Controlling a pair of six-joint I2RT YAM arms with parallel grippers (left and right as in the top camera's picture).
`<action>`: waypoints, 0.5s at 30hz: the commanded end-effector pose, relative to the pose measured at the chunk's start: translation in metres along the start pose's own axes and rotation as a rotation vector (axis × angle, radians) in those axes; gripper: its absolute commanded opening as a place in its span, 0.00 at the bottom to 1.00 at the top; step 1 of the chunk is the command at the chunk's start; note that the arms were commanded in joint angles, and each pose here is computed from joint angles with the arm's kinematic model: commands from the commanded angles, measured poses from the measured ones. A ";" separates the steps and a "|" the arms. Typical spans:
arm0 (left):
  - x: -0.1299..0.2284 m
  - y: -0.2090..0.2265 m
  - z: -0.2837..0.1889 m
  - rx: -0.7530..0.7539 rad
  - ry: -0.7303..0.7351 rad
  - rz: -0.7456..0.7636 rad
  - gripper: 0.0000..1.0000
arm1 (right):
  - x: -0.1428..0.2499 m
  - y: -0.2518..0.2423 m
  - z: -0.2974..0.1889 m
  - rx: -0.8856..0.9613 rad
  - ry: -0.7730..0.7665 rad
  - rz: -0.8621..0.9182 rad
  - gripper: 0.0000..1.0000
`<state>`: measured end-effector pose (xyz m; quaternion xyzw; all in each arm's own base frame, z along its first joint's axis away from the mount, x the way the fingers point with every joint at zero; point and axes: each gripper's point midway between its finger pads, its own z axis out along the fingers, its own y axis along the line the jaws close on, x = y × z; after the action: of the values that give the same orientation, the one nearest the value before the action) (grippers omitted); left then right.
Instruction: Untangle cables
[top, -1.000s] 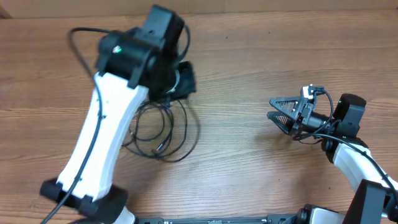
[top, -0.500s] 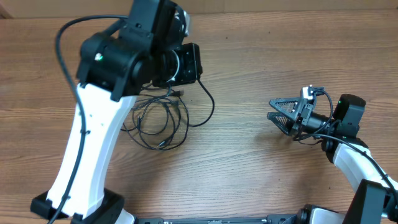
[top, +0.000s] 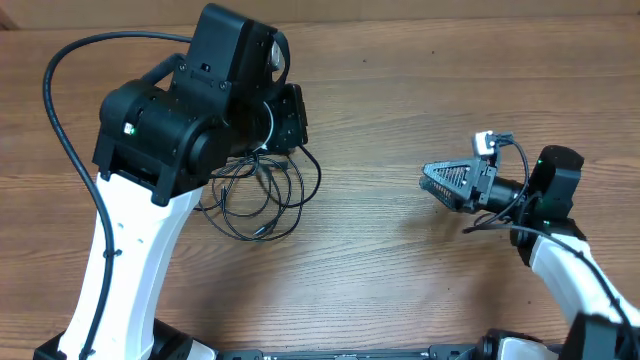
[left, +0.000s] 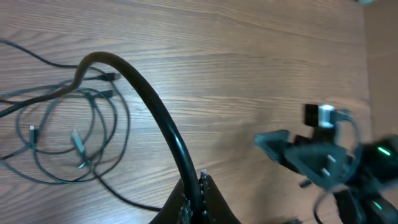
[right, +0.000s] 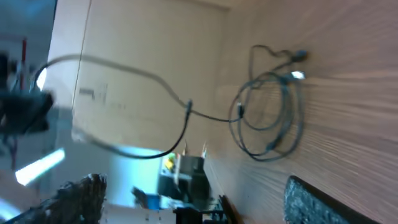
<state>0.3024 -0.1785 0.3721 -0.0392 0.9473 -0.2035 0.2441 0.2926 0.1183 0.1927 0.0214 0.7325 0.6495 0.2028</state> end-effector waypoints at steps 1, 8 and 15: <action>-0.007 0.005 -0.009 -0.033 -0.051 -0.005 0.04 | 0.009 0.043 0.007 -0.047 0.036 -0.119 0.93; -0.004 0.007 -0.007 -0.043 -0.037 -0.006 0.05 | 0.032 0.106 0.005 -0.102 0.036 -0.390 1.00; -0.002 0.010 -0.001 -0.058 -0.014 -0.009 0.04 | 0.045 0.139 -0.003 -0.117 -0.003 -0.492 1.00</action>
<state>0.3010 -0.1699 0.3671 -0.0463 0.9524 -0.1799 0.2417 0.2212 0.1490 0.3047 -0.1722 0.6793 0.6221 0.3491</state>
